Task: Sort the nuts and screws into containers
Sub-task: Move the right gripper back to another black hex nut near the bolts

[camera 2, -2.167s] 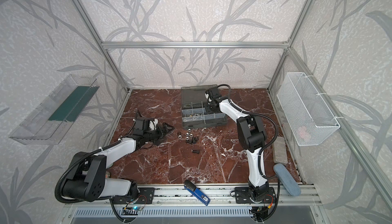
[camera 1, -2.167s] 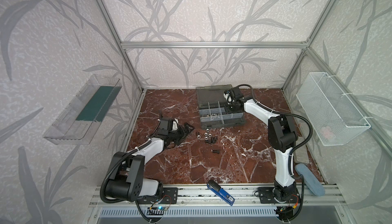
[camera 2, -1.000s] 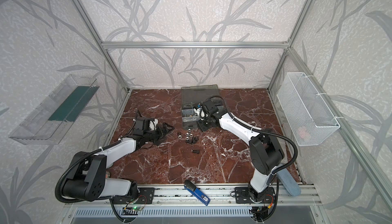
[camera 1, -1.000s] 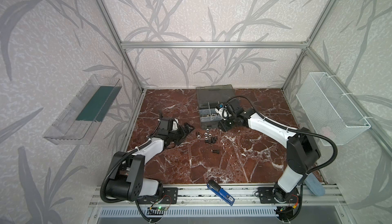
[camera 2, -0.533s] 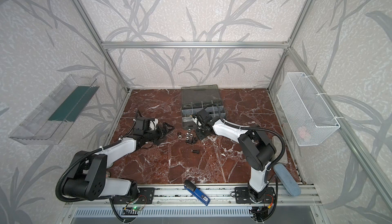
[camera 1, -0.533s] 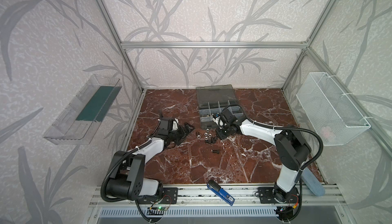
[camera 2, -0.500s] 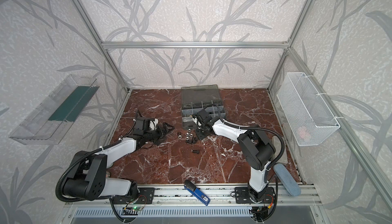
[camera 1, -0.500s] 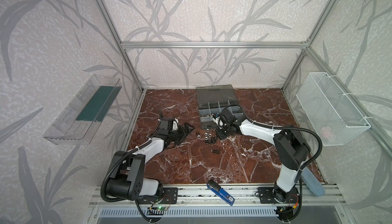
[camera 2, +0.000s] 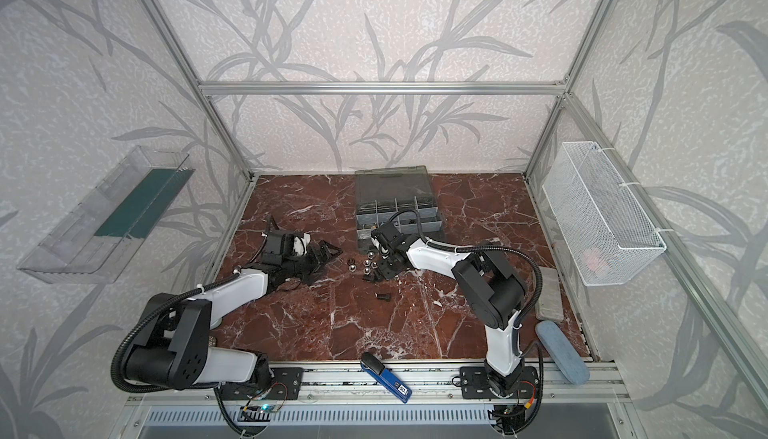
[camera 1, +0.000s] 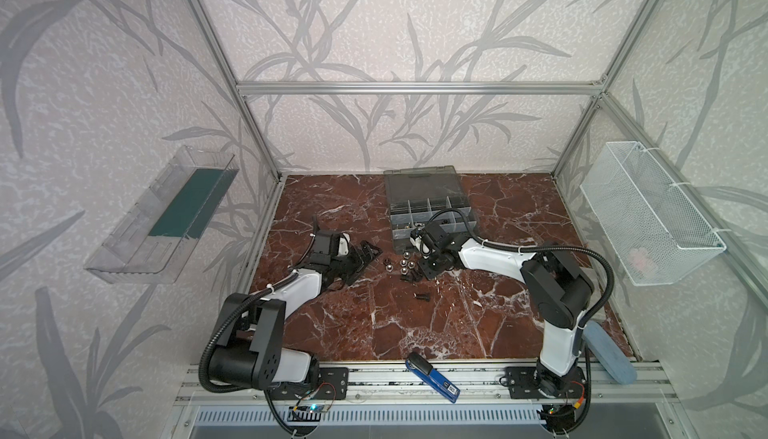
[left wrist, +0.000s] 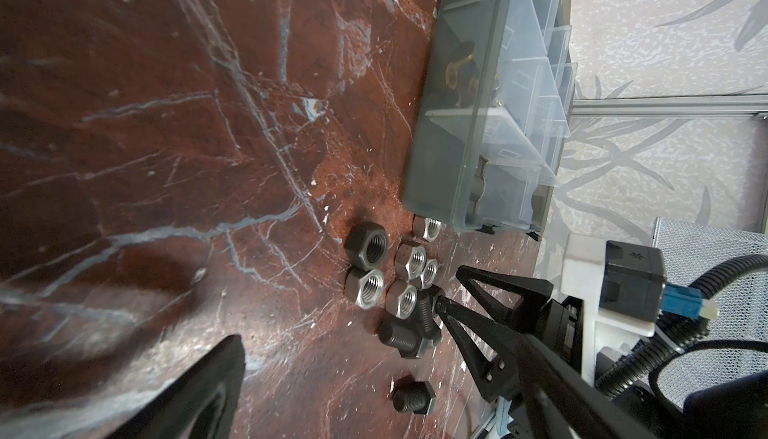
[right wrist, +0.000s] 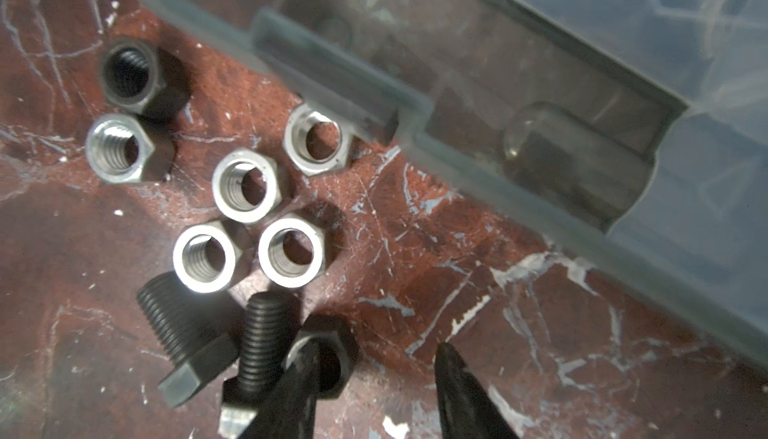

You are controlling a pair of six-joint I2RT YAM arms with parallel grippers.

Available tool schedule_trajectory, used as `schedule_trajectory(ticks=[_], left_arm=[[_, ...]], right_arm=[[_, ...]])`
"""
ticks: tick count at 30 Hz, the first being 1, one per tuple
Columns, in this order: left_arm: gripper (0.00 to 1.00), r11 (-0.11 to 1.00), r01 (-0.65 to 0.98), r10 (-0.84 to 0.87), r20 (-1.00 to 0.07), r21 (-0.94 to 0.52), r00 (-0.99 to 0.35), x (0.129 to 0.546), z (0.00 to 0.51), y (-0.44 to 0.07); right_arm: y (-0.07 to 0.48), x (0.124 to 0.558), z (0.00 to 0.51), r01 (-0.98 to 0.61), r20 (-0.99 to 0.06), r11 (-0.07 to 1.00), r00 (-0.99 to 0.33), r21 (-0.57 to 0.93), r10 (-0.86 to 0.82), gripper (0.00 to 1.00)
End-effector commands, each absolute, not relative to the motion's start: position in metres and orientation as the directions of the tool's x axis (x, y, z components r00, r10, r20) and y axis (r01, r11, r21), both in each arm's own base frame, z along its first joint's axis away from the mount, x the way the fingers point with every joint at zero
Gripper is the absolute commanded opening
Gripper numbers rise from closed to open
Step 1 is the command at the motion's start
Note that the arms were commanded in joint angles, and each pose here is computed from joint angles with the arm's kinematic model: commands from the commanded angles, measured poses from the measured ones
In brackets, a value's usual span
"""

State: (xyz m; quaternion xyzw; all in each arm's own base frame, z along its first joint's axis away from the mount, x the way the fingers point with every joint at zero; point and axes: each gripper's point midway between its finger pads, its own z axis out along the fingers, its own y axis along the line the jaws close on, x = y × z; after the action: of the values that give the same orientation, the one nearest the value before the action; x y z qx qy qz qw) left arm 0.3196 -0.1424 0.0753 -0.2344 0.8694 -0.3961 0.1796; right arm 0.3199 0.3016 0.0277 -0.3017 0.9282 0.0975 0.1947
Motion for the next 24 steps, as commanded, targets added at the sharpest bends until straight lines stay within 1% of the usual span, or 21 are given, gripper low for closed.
schedule_trajectory(ticks=[1, 5, 6, 9, 11, 16, 21, 24], left_arm=[[0.99, 0.569, -0.249, -0.544, -0.132, -0.784, -0.828, 0.324, 0.079, -0.146], [1.00, 0.569, -0.251, -0.544, -0.129, -0.783, -0.829, 0.324, 0.078, -0.146], [0.99, 0.567, -0.251, -0.544, -0.128, -0.784, -0.829, 0.324, 0.078, -0.146], [1.00, 0.567, -0.253, -0.544, -0.126, -0.784, -0.830, 0.324, 0.078, -0.147], [0.99, 0.568, -0.253, -0.545, -0.128, -0.783, -0.829, 0.324, 0.078, -0.146], [0.99, 0.568, -0.253, -0.545, -0.129, -0.783, -0.828, 0.324, 0.078, -0.146], [1.00, 0.567, -0.254, -0.547, -0.128, -0.783, -0.827, 0.324, 0.078, -0.146], [0.99, 0.567, -0.254, -0.546, -0.126, -0.783, -0.829, 0.325, 0.078, -0.146]], right_arm=[[0.306, 0.315, 0.019, -0.605, -0.395, 0.794, -0.744, 0.056, -0.539, 0.47], [0.305, 0.311, 0.019, -0.610, -0.387, 0.791, -0.741, 0.047, -0.548, 0.46], [0.305, 0.311, 0.018, -0.609, -0.386, 0.792, -0.741, 0.043, -0.549, 0.44], [0.298, 0.311, 0.014, -0.602, -0.364, 0.799, -0.747, 0.013, -0.557, 0.31], [0.290, 0.312, 0.012, -0.594, -0.349, 0.804, -0.748, -0.027, -0.565, 0.28], [0.274, 0.315, 0.011, -0.579, -0.323, 0.809, -0.750, -0.100, -0.577, 0.26], [0.266, 0.317, 0.013, -0.568, -0.322, 0.814, -0.753, -0.121, -0.574, 0.22], [0.260, 0.319, 0.015, -0.545, -0.325, 0.826, -0.763, -0.140, -0.559, 0.22]])
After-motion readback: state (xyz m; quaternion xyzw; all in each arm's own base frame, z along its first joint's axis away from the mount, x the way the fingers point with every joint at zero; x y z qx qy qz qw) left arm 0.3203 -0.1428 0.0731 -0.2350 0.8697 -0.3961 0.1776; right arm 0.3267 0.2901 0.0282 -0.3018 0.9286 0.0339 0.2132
